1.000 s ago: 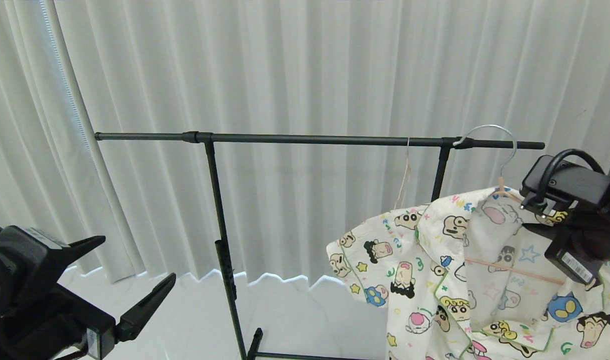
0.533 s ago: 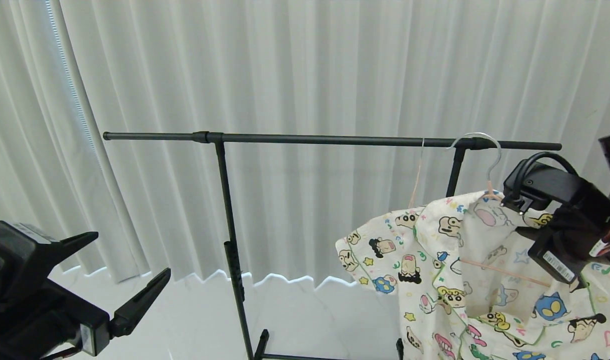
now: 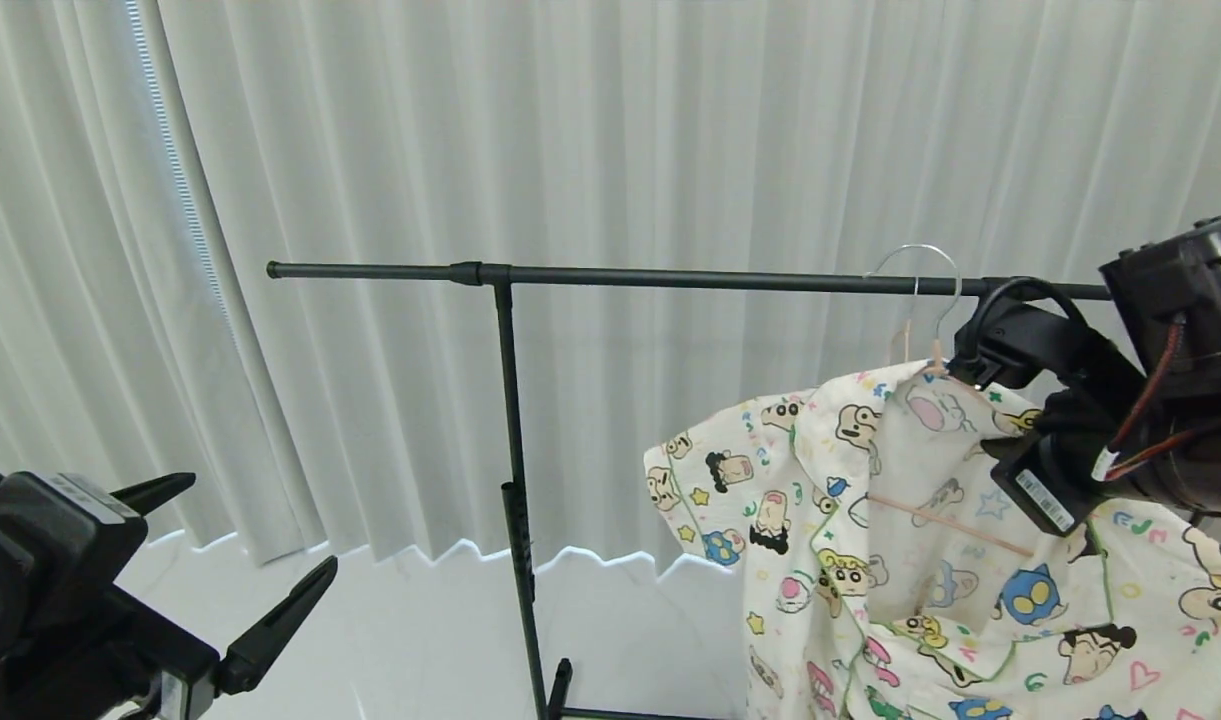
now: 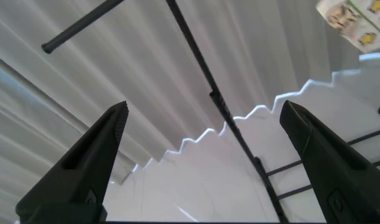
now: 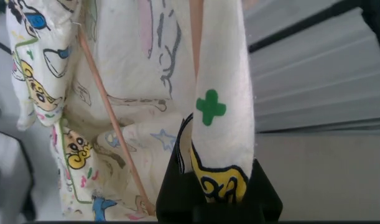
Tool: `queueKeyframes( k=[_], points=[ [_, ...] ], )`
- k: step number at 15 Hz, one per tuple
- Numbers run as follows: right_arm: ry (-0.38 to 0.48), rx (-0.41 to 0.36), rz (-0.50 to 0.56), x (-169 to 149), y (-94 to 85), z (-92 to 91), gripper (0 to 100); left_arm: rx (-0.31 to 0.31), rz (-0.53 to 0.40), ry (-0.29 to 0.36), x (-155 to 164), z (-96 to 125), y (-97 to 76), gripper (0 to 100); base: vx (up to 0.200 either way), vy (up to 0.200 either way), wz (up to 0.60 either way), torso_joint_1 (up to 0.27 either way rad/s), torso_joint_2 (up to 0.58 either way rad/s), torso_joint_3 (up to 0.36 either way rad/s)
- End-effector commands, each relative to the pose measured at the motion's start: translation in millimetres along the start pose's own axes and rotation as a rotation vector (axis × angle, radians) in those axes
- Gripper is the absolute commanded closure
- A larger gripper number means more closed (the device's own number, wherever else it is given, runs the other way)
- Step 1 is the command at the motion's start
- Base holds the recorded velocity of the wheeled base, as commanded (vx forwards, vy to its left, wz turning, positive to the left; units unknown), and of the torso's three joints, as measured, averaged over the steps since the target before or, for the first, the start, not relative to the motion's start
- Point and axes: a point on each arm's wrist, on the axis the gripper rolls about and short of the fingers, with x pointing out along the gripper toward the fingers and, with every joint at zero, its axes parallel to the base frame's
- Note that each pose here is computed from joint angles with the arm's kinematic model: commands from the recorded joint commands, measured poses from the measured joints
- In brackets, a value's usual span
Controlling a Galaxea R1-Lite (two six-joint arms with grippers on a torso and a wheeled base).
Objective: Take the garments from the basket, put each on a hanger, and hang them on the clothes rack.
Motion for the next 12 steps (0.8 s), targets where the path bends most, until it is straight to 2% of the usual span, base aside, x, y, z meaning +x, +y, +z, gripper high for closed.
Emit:
queueKeyframes(
  k=[1,2,3,7,10,12],
  points=[
    [0.057,0.030,0.022,13.2,3.0,17.7,100,0.003,-0.002,0.003,0.1,-0.8,-0.5,0,0.000,0.000,0.00,0.000,0.00,0.000],
    [0.067,0.046,0.025,14.1,2.6,21.8,100,0.002,-0.002,0.003,0.1,-0.8,-0.5,0,0.000,0.000,0.00,0.000,0.00,0.000],
    [0.088,0.095,0.042,14.9,5.7,33.1,100,0.003,0.000,0.002,-0.1,-0.8,-0.2,0,0.000,0.000,0.00,0.000,0.00,0.000],
    [0.217,0.221,0.065,18.1,14.0,54.2,100,0.005,-0.001,0.004,0.5,-0.6,-0.2,0,0.000,0.000,0.00,0.000,0.00,0.000],
    [0.256,0.262,-0.040,29.5,24.3,62.7,100,0.004,0.021,0.010,0.9,0.7,0.9,0,0.000,0.000,0.00,0.000,0.00,0.000],
    [0.250,0.256,-0.053,29.9,27.0,64.4,100,0.004,0.027,0.013,0.9,0.6,1.1,0,0.000,0.000,0.00,0.000,0.00,0.000]
  ],
)
